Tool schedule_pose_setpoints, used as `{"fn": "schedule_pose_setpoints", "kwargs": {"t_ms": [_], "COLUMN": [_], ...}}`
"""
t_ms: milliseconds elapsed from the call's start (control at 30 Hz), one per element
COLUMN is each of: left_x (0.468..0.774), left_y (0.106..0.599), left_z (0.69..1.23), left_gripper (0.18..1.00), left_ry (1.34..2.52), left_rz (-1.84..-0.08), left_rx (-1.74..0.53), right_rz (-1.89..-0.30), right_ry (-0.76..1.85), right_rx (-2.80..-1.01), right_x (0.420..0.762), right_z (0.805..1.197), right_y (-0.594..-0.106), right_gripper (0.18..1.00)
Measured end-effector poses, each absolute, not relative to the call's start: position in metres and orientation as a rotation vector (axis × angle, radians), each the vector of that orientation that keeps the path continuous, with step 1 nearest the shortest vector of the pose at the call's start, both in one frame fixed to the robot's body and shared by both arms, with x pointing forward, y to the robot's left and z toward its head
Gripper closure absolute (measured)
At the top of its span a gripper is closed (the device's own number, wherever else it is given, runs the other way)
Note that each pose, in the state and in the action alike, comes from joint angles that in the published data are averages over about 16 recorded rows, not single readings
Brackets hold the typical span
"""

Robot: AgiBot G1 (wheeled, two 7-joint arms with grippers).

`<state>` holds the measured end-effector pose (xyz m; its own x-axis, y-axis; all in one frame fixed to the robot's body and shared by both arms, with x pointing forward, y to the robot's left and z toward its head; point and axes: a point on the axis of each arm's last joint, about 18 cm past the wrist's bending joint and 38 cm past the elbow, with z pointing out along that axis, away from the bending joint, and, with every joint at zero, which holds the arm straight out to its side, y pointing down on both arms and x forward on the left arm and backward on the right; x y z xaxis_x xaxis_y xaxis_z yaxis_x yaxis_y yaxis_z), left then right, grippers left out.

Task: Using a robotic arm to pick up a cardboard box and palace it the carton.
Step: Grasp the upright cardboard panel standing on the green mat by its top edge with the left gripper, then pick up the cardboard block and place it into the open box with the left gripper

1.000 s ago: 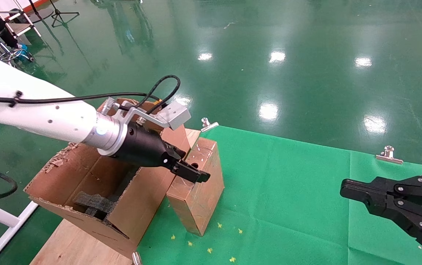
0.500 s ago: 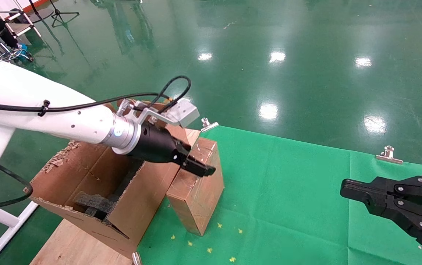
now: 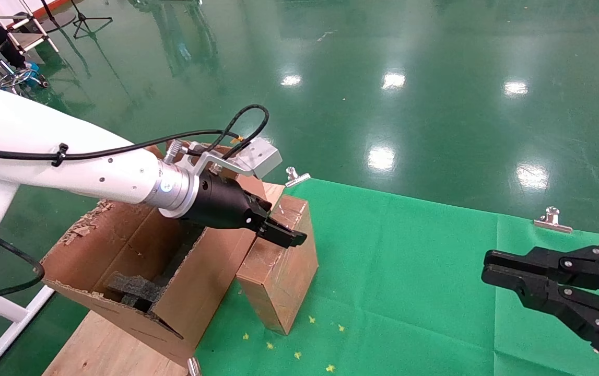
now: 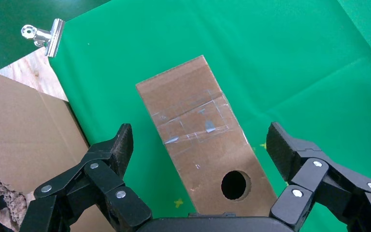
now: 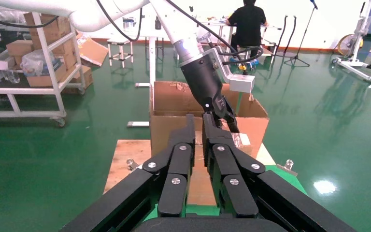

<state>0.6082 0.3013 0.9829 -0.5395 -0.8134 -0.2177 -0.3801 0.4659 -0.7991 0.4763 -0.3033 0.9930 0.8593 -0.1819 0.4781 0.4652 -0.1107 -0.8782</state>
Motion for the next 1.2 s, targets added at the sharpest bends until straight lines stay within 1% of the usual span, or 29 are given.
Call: {"fn": "schedule_pose_setpoints", "kwargs": {"t_ms": [100,300,533,633,733,833,933,1033,1200], "left_x": [0.608,0.608,0.607,0.607,0.607,0.608,0.607,0.606,0.599], "left_y": [0.301,0.301,0.301,0.301,0.301,0.301,0.302,0.306,0.32], "left_z": [0.983,0.983,0.984,0.984,0.984,0.985,0.988,0.996,1.021], "left_gripper": [0.189,0.215,0.279,0.331,0.376,0.449,0.511,0.581,0.667], "left_ry": [2.124,2.125,2.126,2.126,2.126,2.126,2.124,2.115,2.074], "left_rz": [-0.95,-0.949,-0.949,-0.949,-0.95,-0.951,-0.955,-0.965,-1.001], "left_rx": [-0.988,-0.99,-0.99,-0.991,-0.991,-0.987,-0.965,-0.929,-0.845], "right_rz": [-0.555,-0.555,-0.555,-0.555,-0.555,-0.555,-0.555,-0.555,-0.555], "right_ry": [-0.228,-0.228,-0.228,-0.228,-0.228,-0.228,-0.228,-0.228,-0.228], "right_rx": [-1.593,-1.593,-1.593,-1.593,-1.593,-1.593,-1.593,-1.593,-1.593], "right_x": [0.476,0.476,0.476,0.476,0.476,0.476,0.476,0.476,0.476], "right_z": [0.993,0.993,0.993,0.993,0.993,0.993,0.993,0.993,0.993], "right_y": [-0.303,-0.303,-0.303,-0.303,-0.303,-0.303,-0.303,-0.303,-0.303], "right_gripper": [0.951,0.888,0.768,0.696,0.642,0.564,0.507,0.43,0.345]}}
